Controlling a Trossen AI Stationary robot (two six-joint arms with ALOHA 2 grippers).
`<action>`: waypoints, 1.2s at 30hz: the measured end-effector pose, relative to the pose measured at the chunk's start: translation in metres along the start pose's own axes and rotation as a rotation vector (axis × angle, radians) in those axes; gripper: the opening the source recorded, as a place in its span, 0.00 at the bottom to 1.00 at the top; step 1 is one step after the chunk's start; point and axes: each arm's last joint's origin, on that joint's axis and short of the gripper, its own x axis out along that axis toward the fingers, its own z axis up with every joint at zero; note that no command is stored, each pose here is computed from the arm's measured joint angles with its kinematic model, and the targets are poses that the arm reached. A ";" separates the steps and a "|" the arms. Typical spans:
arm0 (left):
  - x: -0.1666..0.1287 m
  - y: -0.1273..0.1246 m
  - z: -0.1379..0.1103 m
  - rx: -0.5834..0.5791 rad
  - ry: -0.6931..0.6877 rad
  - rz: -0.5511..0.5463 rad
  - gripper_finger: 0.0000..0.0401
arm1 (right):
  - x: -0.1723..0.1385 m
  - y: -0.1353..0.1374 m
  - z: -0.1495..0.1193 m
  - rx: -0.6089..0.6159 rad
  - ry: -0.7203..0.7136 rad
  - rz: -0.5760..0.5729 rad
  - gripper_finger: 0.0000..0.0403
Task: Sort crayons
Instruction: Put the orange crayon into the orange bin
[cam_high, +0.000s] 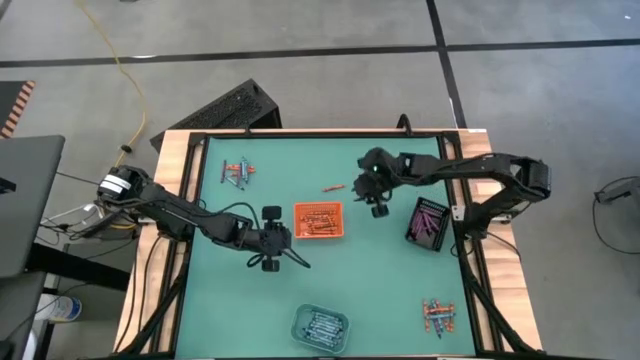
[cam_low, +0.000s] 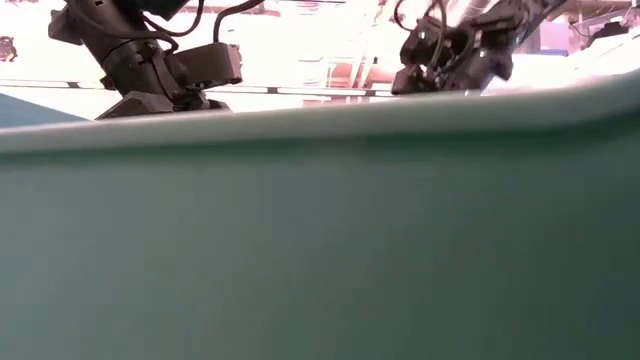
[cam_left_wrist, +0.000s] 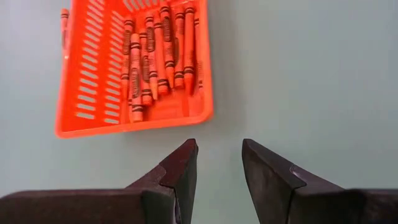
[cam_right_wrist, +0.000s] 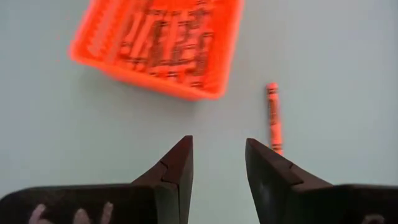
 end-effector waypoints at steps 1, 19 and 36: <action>0.000 0.001 0.000 0.001 0.000 0.014 0.29 | 0.003 -0.006 -0.004 -0.002 -0.017 -0.007 0.34; 0.005 0.014 0.001 -0.038 -0.001 0.039 0.29 | 0.066 -0.081 -0.047 0.053 -0.027 0.042 0.34; 0.005 0.014 0.001 -0.044 0.005 0.038 0.29 | 0.092 -0.087 -0.037 0.044 0.130 0.164 0.21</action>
